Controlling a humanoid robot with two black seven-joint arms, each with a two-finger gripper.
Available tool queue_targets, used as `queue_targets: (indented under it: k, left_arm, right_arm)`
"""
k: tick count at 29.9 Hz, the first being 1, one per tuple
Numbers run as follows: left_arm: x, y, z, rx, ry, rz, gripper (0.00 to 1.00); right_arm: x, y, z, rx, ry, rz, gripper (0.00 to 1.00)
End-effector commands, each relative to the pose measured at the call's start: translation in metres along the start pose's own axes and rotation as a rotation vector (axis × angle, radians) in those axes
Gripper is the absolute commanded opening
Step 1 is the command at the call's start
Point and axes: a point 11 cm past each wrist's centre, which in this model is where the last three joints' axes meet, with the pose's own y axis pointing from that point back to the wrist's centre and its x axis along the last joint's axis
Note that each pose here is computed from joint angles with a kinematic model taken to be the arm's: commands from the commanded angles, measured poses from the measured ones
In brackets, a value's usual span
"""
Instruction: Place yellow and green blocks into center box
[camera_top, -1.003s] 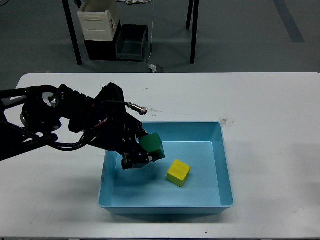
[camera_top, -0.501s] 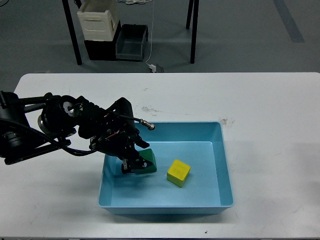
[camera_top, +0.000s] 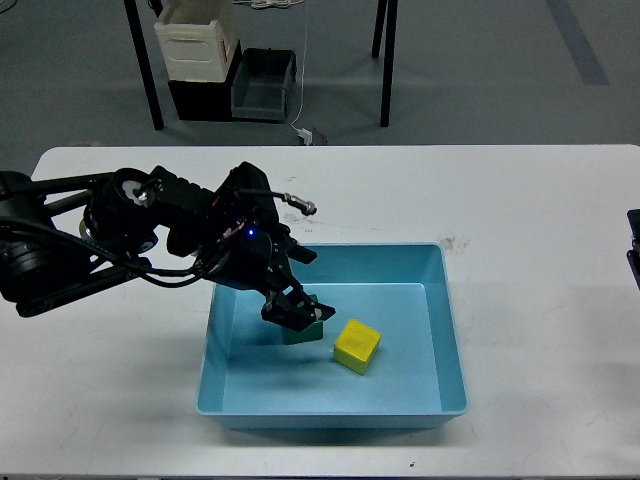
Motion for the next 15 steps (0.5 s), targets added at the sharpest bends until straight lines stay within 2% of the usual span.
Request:
queue_targets:
  k: [1,4,7,11,15]
  left_arm:
    - [0.018,0.016,0.008,-0.183,0.38,0.248,1.0]
    - [0.02,0.027,0.002,-0.287,0.624,0.407,1.0]
    - [0.031,0.047,-0.013,-0.353,0.806,0.68,1.0]
    - [0.031,0.082,-0.04,-0.379,1.012,0.992,1.0]
    - [0.005,0.113,-0.071,-0.552,1.437,1.277,1.0]
  right_arm:
    - [-0.026,-0.02,-0.016,0.072,-0.076,-0.027,1.0]
    - [-0.047,-0.041,-0.018,0.031,-0.285,-0.023,1.0]
    - [-0.058,-0.054,-0.017,-0.041,-0.592,-0.041,1.0]
    - [-0.053,-0.054,-0.021,-0.03,-0.911,-0.051,1.0]
    - [-0.05,-0.045,-0.015,-0.029,-1.197,-0.047,1.0]
